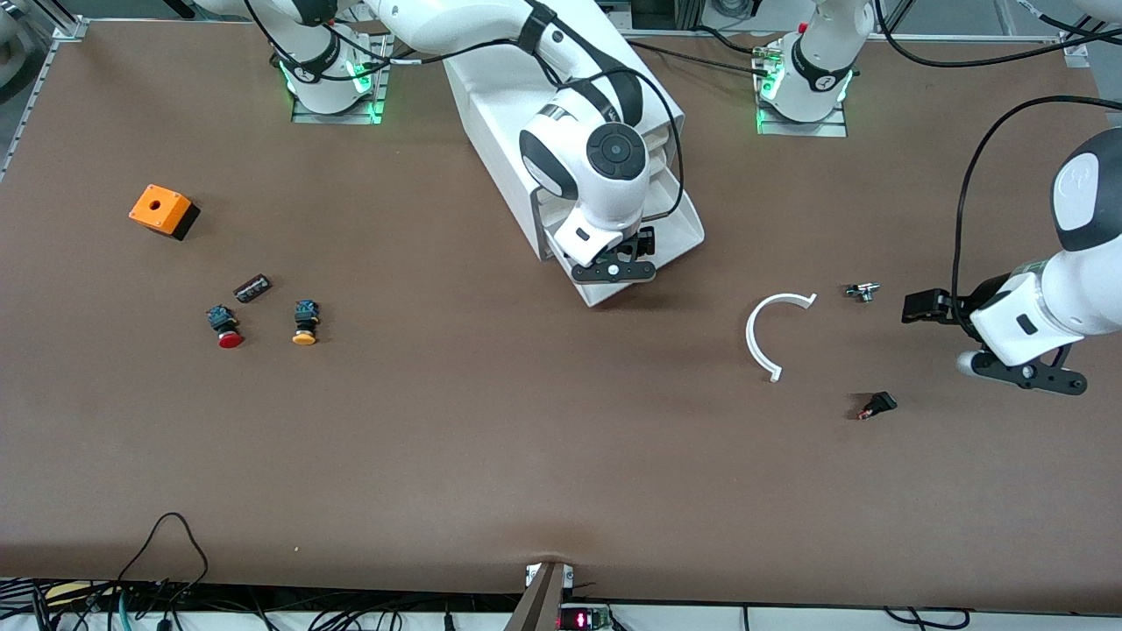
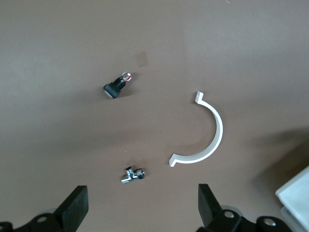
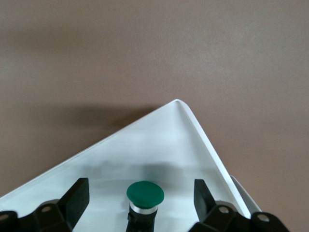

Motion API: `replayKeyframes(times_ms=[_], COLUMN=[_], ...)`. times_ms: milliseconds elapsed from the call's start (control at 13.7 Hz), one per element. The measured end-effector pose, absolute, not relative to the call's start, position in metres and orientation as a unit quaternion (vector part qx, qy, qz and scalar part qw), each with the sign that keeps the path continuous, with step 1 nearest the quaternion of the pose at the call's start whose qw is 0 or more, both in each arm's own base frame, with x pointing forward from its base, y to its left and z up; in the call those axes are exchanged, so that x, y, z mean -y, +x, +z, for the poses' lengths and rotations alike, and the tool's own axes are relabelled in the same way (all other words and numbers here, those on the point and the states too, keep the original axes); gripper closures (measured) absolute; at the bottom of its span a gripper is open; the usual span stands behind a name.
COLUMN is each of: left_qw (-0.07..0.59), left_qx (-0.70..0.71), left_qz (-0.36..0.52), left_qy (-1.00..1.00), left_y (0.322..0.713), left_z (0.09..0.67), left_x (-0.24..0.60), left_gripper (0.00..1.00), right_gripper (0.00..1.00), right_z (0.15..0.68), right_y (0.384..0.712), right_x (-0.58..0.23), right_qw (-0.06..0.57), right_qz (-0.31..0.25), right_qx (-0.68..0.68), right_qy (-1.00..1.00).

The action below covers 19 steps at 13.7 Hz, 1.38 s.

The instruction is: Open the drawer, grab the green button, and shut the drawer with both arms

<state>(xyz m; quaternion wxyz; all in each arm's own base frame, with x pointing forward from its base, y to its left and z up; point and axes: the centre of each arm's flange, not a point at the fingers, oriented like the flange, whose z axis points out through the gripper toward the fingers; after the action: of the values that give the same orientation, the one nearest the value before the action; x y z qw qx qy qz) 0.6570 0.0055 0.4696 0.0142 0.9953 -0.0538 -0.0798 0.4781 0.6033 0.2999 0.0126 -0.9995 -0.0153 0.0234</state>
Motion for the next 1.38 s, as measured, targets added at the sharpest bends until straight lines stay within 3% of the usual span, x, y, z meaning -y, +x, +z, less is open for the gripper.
replayKeyframes(times_ms=[437, 582, 728, 801, 1165, 1383], left_qw=[0.011, 0.011, 0.012, 0.012, 0.012, 0.011], left_qx=[0.014, 0.018, 0.024, 0.024, 0.022, 0.019], left_qz=[-0.081, -0.081, -0.083, -0.083, -0.084, -0.085], left_qy=[0.997, 0.996, 0.996, 0.996, 0.996, 0.996], left_y=[0.657, 0.657, 0.657, 0.657, 0.657, 0.657], left_z=[0.469, 0.468, 0.467, 0.467, 0.466, 0.465], left_x=[-0.015, -0.01, -0.002, 0.001, 0.001, 0.001], left_gripper=[0.0, 0.0, 0.0, 0.0, 0.0, 0.0], right_gripper=[0.13, 0.19, 0.37, 0.37, 0.58, 0.58], right_z=[0.284, 0.281, 0.277, 0.274, 0.268, 0.268], right_y=[0.467, 0.467, 0.465, 0.463, 0.456, 0.456], right_x=[-0.61, -0.609, -0.608, -0.609, -0.611, -0.611], right_qw=[0.002, 0.0, -0.004, -0.006, -0.012, -0.012], right_qz=[0.031, 0.033, 0.035, 0.037, 0.041, 0.041], right_qx=[-0.003, -0.013, -0.017, -0.016, -0.012, -0.008], right_qy=[-1.0, -0.999, -0.999, -0.999, -0.999, -0.999])
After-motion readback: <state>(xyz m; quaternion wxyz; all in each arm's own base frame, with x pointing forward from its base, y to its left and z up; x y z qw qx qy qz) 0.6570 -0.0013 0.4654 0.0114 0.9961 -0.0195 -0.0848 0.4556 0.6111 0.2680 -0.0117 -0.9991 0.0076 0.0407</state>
